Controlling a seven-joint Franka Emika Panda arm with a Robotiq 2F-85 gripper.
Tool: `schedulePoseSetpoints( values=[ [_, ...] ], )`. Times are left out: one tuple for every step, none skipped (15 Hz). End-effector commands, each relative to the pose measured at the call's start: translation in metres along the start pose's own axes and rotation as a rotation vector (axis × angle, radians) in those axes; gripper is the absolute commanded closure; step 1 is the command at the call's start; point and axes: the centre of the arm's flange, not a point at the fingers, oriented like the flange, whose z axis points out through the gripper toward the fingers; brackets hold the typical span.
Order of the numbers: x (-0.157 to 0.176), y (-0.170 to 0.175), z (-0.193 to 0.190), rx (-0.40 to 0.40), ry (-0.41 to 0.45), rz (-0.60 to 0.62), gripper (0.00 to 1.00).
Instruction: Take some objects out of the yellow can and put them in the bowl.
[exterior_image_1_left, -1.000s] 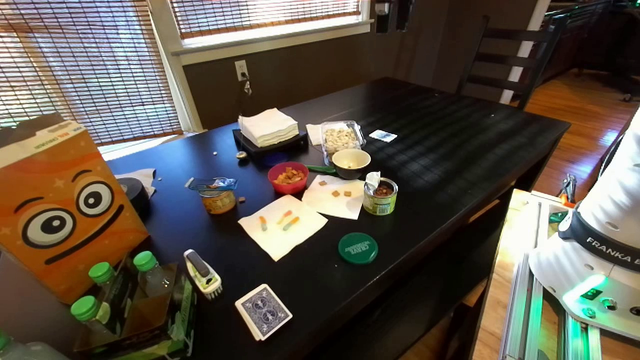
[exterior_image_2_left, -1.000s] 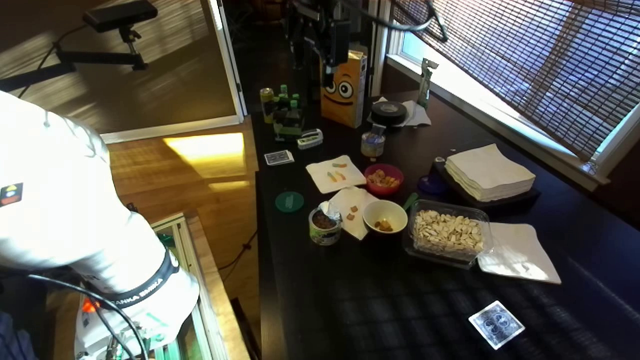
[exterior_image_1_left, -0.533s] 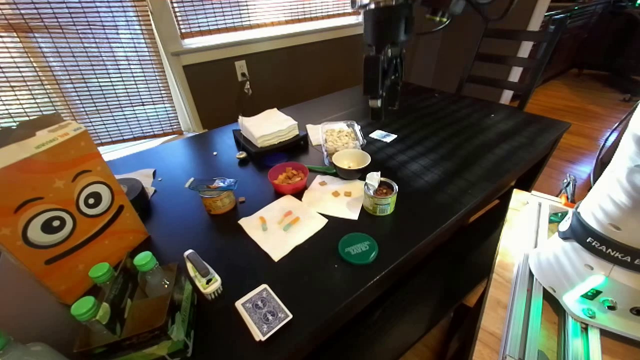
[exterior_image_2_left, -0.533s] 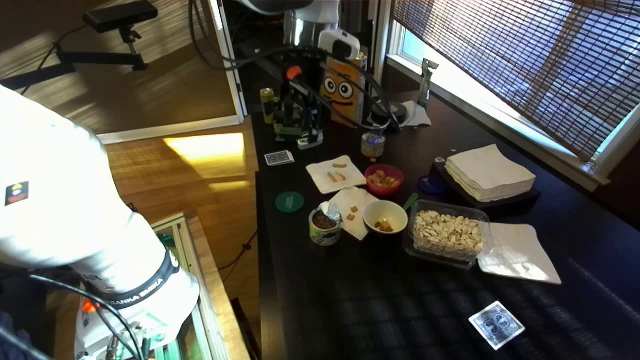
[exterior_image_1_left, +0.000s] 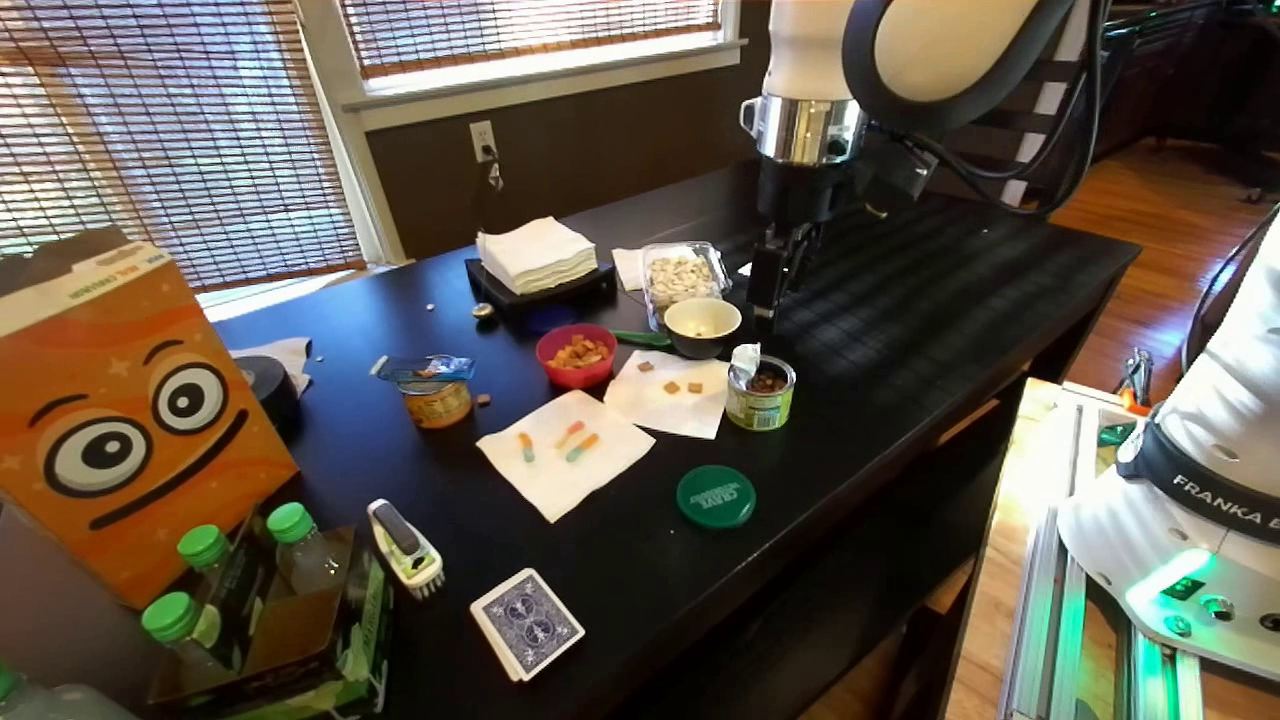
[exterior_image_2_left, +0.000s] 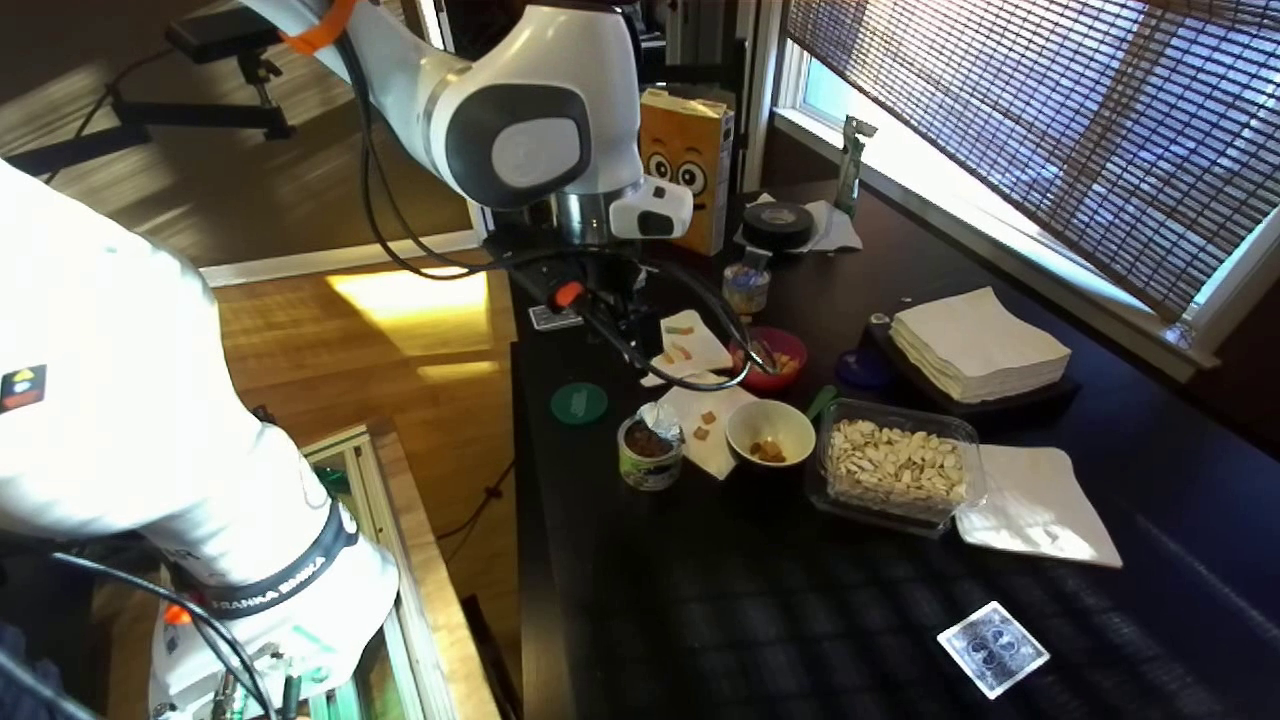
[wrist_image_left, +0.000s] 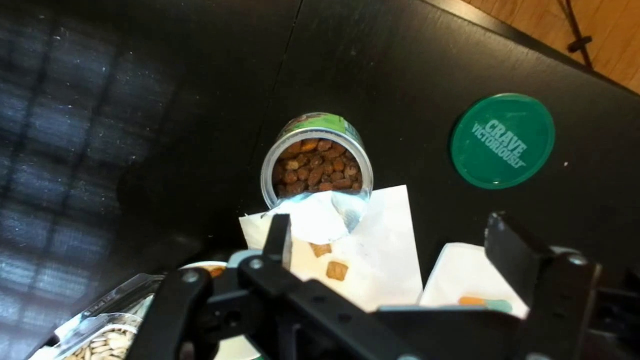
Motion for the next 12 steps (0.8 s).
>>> schedulePoseSetpoints(
  values=[
    [0.003, 0.001, 0.001, 0.001, 0.004, 0.005, 0.00],
    [0.007, 0.002, 0.002, 0.001, 0.004, 0.008, 0.00],
    [0.008, 0.002, 0.002, 0.002, 0.003, 0.009, 0.00],
    [0.008, 0.002, 0.003, 0.002, 0.003, 0.010, 0.00],
    [0.010, 0.006, 0.014, 0.018, -0.030, 0.029, 0.00],
    [0.010, 0.009, 0.020, 0.043, -0.029, 0.025, 0.00],
    [0.009, 0.012, 0.028, 0.053, -0.032, 0.038, 0.00],
    [0.007, 0.016, 0.036, 0.063, -0.030, 0.053, 0.00],
    [0.006, 0.018, 0.042, 0.071, -0.035, 0.065, 0.00],
    [0.005, 0.020, 0.048, 0.078, -0.039, 0.077, 0.00],
    [0.004, 0.021, 0.054, 0.081, -0.043, 0.091, 0.02],
    [0.004, 0.022, 0.059, 0.086, -0.043, 0.103, 0.26]
  ],
)
